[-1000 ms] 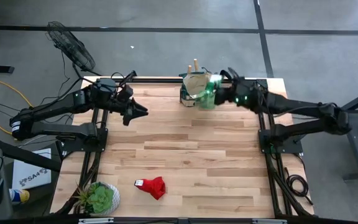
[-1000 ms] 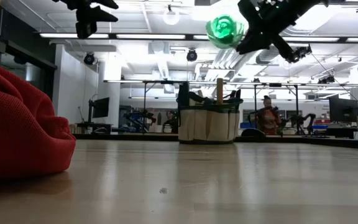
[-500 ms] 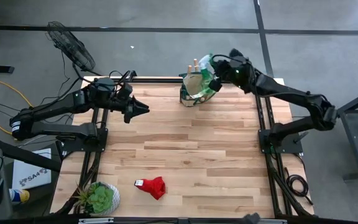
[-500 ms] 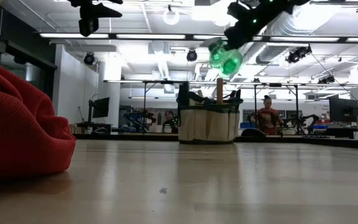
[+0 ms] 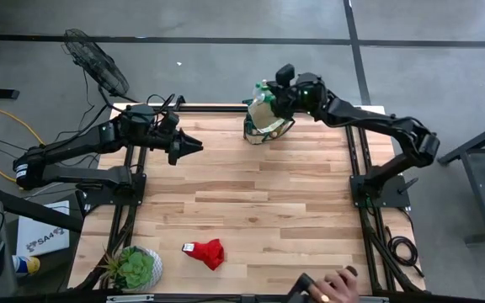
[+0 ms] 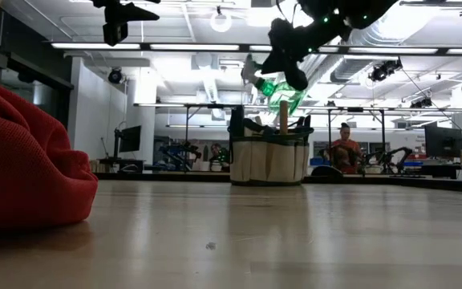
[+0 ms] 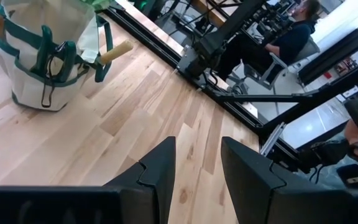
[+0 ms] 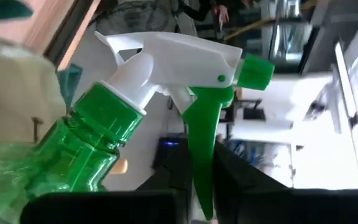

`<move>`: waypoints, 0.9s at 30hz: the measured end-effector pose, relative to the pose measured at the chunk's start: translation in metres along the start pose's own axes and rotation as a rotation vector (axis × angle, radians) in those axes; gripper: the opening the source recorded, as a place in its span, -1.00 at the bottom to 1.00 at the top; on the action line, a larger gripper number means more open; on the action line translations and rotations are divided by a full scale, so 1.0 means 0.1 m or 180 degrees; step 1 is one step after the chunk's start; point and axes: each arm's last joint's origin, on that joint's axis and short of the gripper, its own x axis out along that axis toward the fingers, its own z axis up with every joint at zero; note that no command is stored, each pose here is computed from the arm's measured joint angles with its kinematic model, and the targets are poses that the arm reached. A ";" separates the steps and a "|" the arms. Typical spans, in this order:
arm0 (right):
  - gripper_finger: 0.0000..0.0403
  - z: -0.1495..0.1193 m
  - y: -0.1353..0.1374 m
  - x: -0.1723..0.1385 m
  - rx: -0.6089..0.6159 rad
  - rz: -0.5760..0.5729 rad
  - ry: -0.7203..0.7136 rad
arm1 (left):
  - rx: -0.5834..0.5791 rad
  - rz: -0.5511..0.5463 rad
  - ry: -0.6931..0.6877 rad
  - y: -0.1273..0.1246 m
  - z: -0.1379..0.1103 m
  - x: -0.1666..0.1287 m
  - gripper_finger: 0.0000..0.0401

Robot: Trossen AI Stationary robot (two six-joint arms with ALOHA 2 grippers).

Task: Pick & Place Garden tools in Gardening bag
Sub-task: Put the spray bottle into the gardening bag

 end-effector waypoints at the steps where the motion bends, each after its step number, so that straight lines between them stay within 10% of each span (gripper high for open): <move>1: -0.89 0.00 0.02 0.03 -0.0123 0.0004 -0.0008 | -0.0013 -0.0001 0.0001 0.00 0.00 0.00 -0.37; 27: -0.89 0.00 0.28 0.28 -0.1321 0.0268 -0.0472 | -0.0126 -0.0001 0.0002 0.00 0.00 0.00 -0.37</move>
